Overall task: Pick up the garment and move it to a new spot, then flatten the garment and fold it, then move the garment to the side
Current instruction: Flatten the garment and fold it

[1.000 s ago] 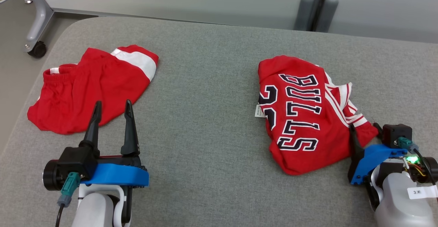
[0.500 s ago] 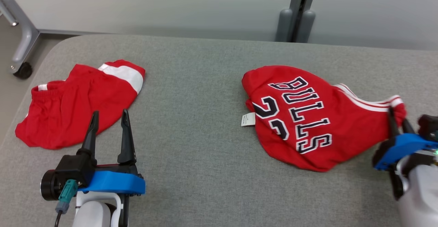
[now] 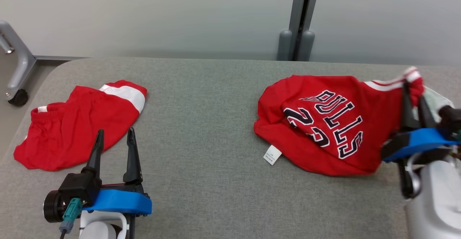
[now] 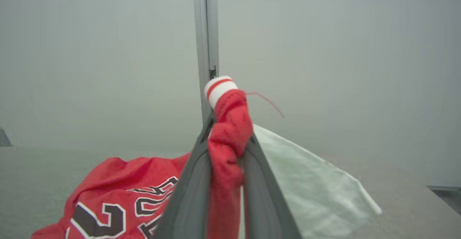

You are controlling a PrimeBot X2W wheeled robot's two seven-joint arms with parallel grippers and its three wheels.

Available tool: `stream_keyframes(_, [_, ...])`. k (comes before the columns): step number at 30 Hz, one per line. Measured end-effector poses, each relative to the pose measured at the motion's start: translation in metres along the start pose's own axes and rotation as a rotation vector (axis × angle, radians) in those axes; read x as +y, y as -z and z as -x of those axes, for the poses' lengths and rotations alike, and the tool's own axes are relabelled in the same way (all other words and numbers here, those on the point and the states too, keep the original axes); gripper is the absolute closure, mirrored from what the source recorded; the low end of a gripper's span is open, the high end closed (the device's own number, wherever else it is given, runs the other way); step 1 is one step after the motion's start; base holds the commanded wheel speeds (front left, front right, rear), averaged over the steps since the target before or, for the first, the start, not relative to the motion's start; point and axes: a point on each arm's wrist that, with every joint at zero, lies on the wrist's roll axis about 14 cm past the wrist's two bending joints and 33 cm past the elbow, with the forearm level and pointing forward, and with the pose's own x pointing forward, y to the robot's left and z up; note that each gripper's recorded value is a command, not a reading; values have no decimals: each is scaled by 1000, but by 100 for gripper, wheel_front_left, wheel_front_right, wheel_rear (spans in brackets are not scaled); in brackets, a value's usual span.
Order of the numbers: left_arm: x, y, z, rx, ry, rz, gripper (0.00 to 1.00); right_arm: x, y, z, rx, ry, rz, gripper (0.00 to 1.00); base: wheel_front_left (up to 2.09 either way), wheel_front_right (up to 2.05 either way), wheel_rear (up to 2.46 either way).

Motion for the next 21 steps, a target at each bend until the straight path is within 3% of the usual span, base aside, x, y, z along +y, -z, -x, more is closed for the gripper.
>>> stream_keyframes(5, [8,-7,6,-18,-23,0,0,90,-29,-3,-84,-233,-39,100,0,0,0])
stream_keyframes(6, [14,-10,10,-26,-42,-2,0,130,-36,3,-96,-343,-57,100,0,0,0])
stream_keyframes(8, [17,-12,12,-30,-51,-3,0,149,-37,8,-97,-394,-69,100,0,0,0])
stream_keyframes(14, [34,-15,26,-37,-103,-6,0,249,-25,56,-22,-699,-199,100,0,0,0])
stream_keyframes(21, [50,-12,36,-24,-155,-11,0,329,10,135,130,-1020,-219,100,0,0,0])
